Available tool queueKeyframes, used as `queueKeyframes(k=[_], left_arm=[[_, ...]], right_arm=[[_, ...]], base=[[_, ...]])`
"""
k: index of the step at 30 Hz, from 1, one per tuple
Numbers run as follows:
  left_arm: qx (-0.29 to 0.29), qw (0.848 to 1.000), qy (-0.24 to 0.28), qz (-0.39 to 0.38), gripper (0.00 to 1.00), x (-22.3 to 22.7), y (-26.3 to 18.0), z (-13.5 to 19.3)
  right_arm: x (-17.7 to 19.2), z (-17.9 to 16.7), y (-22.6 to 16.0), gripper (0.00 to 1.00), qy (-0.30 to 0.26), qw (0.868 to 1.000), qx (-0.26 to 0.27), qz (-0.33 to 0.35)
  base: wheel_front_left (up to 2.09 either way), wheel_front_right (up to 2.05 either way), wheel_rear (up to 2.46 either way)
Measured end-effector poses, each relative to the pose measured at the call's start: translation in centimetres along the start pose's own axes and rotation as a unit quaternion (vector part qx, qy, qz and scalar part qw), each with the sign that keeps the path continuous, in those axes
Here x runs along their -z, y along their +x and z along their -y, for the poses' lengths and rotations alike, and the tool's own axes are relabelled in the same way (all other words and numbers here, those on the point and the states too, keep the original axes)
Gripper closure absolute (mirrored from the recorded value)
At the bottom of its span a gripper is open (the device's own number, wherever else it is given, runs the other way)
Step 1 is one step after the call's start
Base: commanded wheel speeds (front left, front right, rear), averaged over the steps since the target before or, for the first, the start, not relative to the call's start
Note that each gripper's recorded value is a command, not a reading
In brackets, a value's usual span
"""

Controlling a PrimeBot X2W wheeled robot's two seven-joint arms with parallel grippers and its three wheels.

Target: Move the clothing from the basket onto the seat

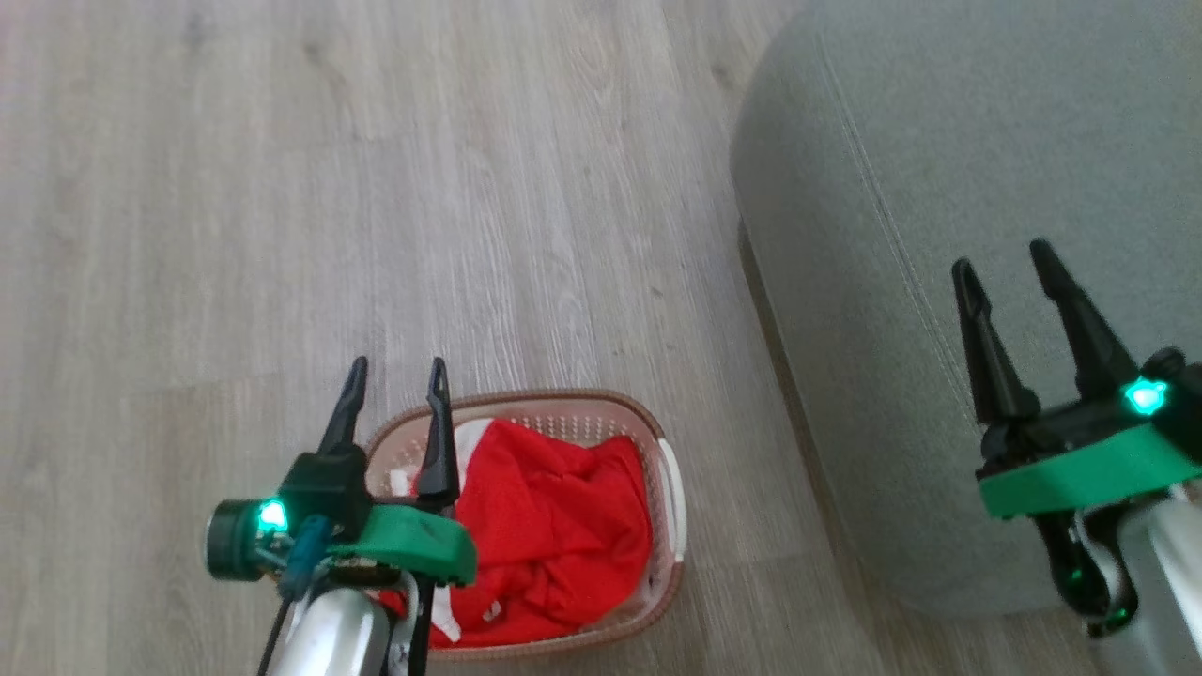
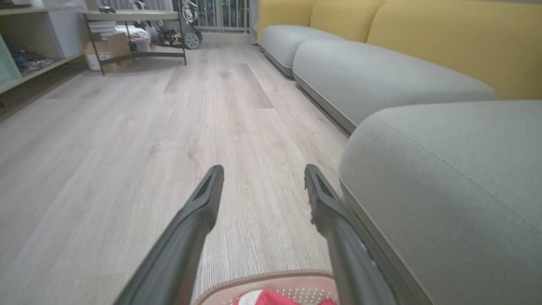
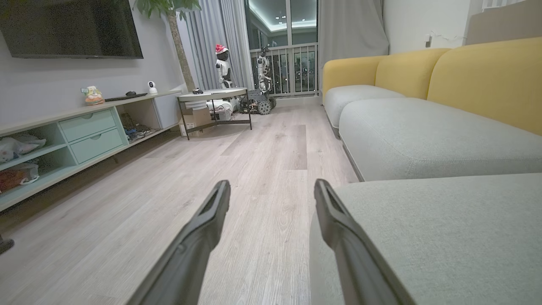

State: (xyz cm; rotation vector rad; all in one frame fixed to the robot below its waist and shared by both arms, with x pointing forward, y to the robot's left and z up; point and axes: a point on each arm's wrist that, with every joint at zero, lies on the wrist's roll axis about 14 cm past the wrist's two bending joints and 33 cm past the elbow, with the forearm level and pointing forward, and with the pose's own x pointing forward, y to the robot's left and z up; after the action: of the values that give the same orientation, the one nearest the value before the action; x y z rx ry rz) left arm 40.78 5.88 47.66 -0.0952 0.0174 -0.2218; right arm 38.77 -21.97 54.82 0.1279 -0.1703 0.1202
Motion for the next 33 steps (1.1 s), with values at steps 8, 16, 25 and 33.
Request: queueKeyframes(k=[8,16,25,33], left_arm=[[0.036,0.994,-0.011,-0.107,0.00,7.3,1.7,2.0],[0.051,0.972,-0.024,-0.228,0.00,15.6,2.5,2.8],[0.043,0.938,-0.029,-0.342,0.00,23.4,2.5,2.3],[0.014,0.897,-0.022,-0.441,0.00,29.6,2.6,0.7]], right_arm=[[-0.4,2.0,1.7,0.00,-0.007,1.000,0.014,0.006],[0.9,4.0,3.4,0.00,-0.013,0.999,0.029,-0.009],[2.8,5.5,5.6,0.00,-0.022,0.999,0.033,-0.026],[5.9,6.8,7.1,0.00,-0.042,0.997,0.028,-0.062]], base=[[0.00,0.00,0.00],[0.00,0.00,0.00],[0.00,0.00,0.00],[0.00,0.00,0.00]])
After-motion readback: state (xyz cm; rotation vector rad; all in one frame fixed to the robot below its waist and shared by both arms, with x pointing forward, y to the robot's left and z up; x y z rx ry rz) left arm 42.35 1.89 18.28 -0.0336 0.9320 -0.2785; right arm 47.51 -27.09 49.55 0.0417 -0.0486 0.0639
